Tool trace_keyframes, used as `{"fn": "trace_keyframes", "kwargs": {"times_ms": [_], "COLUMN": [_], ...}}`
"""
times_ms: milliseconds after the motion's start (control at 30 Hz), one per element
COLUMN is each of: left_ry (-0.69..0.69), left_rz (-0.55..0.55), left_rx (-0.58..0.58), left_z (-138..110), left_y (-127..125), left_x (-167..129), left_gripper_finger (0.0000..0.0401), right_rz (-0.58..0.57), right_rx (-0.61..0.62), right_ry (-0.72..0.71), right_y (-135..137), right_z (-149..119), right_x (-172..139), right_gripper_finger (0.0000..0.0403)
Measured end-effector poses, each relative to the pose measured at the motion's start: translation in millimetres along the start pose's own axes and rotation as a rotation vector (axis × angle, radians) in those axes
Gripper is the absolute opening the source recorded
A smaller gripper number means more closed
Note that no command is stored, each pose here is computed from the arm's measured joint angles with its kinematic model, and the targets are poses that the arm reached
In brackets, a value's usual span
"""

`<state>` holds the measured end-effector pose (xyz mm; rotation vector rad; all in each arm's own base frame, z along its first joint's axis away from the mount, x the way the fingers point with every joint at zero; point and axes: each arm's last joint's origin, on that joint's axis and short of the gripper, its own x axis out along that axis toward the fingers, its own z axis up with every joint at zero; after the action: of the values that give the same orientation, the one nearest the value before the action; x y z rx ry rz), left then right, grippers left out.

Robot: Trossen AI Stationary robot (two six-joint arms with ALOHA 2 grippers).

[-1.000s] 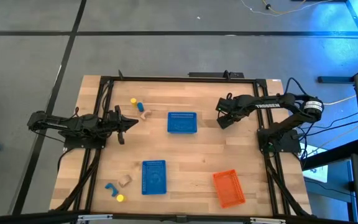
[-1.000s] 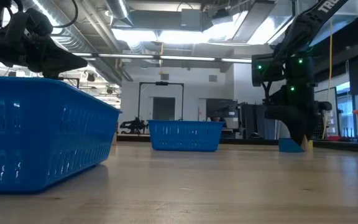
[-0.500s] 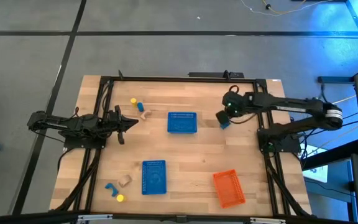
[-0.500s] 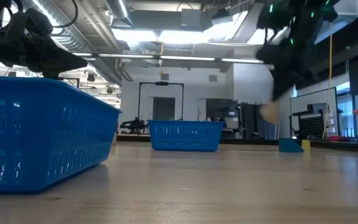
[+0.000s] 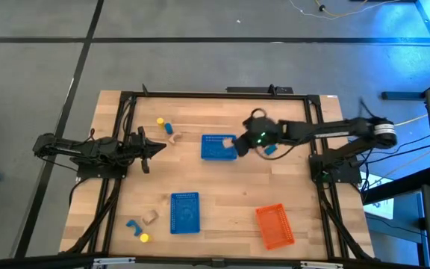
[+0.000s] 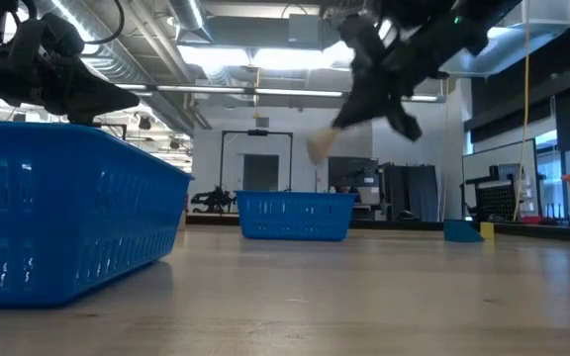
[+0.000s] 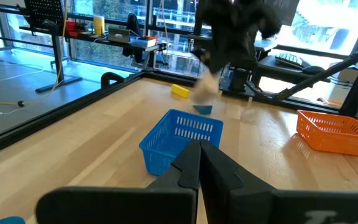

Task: Sort & place blocks by color
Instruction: Put the top right brown block into the top blue basket, then put the top brown block into the top blue basket

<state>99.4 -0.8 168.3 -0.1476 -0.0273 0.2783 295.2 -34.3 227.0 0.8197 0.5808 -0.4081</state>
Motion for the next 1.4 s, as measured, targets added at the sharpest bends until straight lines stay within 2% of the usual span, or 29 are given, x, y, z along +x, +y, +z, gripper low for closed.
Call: {"fn": "trace_keyframes", "kwargs": {"times_ms": [133, 367, 533, 700, 833, 1000, 1067, 1233, 1333, 1400], "left_ry": [0.000, 0.000, 0.000, 0.000, -0.002, -0.009, -0.031, -0.191, -0.234, -0.233], "left_rz": [0.000, 0.000, 0.000, 0.000, 0.000, 0.003, -0.001, -0.025, 0.033, 0.055], "left_rx": [0.000, 0.000, 0.000, 0.000, -0.001, -0.012, -0.053, -0.162, -0.273, -0.327], "left_z": [0.0, 0.0, 0.0, 0.0, 0.2, 0.8, 2.9, 19.3, 24.5, 31.0], "left_y": [0.0, 0.0, 0.0, 0.0, 0.0, 0.0, -0.3, -1.7, 0.8, 1.6], "left_x": [0.0, 0.0, 0.0, 0.0, 0.0, 0.0, 0.0, -1.8, -2.6, -2.6], "left_gripper_finger": [0.0000, 0.0000, 0.0000, 0.0000, 0.0000, 0.0000, 0.0000, 0.0000, 0.0007, 0.0026], "right_rz": [-0.053, -0.025, 0.009, 0.043, 0.109, 0.154, 0.170, 0.221, 0.248, 0.268], "right_rx": [-0.009, -0.007, 0.040, 0.049, 0.057, 0.013, -0.007, -0.052, -0.084, -0.103], "right_ry": [0.082, 0.065, 0.098, 0.062, -0.043, -0.181, -0.236, -0.361, -0.414, -0.444], "right_y": [-5.4, -5.5, -8.2, -5.5, 1.7, 11.6, 15.0, 21.5, 23.2, 23.9], "right_z": [-16.0, -17.8, -14.1, -7.8, 9.0, 24.5, 28.7, 35.9, 37.8, 38.7], "right_x": [25.5, 40.7, 40.9, 36.5, 15.4, -25.8, -43.0, -83.5, -103.2, -114.9], "right_gripper_finger": [0.0001, 0.0010, 0.0081, 0.0165, 0.0202, 0.0208, 0.0208, 0.0209, 0.0209, 0.0209]}}
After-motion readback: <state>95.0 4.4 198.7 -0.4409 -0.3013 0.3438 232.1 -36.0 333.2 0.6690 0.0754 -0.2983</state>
